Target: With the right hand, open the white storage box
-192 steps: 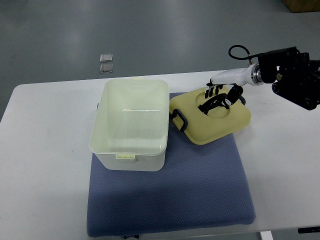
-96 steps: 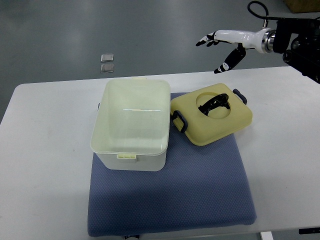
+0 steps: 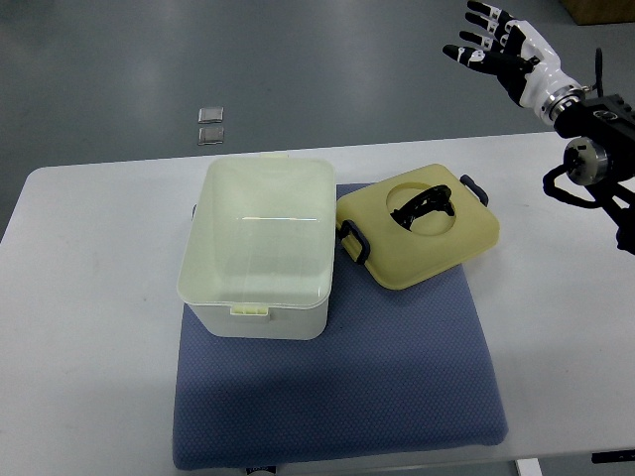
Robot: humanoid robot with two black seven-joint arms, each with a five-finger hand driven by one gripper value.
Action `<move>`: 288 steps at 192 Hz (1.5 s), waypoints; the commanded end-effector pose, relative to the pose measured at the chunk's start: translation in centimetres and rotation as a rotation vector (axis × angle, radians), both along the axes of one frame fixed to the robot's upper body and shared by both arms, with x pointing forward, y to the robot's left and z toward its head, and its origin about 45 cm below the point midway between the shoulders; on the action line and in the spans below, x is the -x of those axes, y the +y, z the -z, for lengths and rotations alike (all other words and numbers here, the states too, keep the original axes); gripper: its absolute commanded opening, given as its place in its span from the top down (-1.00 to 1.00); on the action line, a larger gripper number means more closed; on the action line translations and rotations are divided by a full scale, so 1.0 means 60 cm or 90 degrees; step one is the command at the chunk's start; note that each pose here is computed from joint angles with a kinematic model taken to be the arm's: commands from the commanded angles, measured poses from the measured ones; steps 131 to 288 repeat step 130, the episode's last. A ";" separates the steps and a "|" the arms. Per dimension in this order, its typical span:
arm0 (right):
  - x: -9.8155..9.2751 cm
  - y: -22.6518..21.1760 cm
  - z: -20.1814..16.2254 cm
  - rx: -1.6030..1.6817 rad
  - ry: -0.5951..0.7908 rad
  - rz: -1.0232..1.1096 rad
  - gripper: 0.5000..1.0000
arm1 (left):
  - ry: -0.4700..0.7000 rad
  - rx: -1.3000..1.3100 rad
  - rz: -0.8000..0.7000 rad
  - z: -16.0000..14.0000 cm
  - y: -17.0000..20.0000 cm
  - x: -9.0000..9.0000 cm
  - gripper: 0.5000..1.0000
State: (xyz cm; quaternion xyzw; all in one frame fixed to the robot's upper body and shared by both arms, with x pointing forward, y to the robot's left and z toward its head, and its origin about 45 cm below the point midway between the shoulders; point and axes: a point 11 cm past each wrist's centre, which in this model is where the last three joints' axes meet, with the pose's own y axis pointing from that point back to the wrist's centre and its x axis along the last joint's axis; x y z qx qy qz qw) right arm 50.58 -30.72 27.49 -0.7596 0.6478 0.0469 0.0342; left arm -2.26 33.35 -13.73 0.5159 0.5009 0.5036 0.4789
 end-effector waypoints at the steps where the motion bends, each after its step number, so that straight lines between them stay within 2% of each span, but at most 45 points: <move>1: 0.009 -0.008 0.029 -0.052 0.030 0.024 -0.42 | 0.000 0.000 0.001 0.000 0.000 0.000 -1.00; 42: 0.027 0.005 0.078 -0.070 0.063 0.023 -0.43 | 0.000 0.000 0.000 0.000 0.000 0.000 -1.00; 46: 0.029 0.005 0.081 -0.071 0.064 0.023 -0.47 | 0.000 0.000 0.000 0.000 0.000 0.000 -1.00; 53: 0.033 0.004 0.089 -0.072 0.069 0.023 -0.68 | 0.000 0.000 0.000 0.000 0.000 0.000 -1.00; 80: 0.046 0.007 0.117 -0.078 0.087 0.021 -0.69 | 0.000 0.000 0.000 0.000 0.000 0.000 -1.00; 288: 0.047 0.005 0.116 -0.073 0.084 0.017 -0.70 | 0.000 0.000 0.001 0.000 0.000 0.000 -1.00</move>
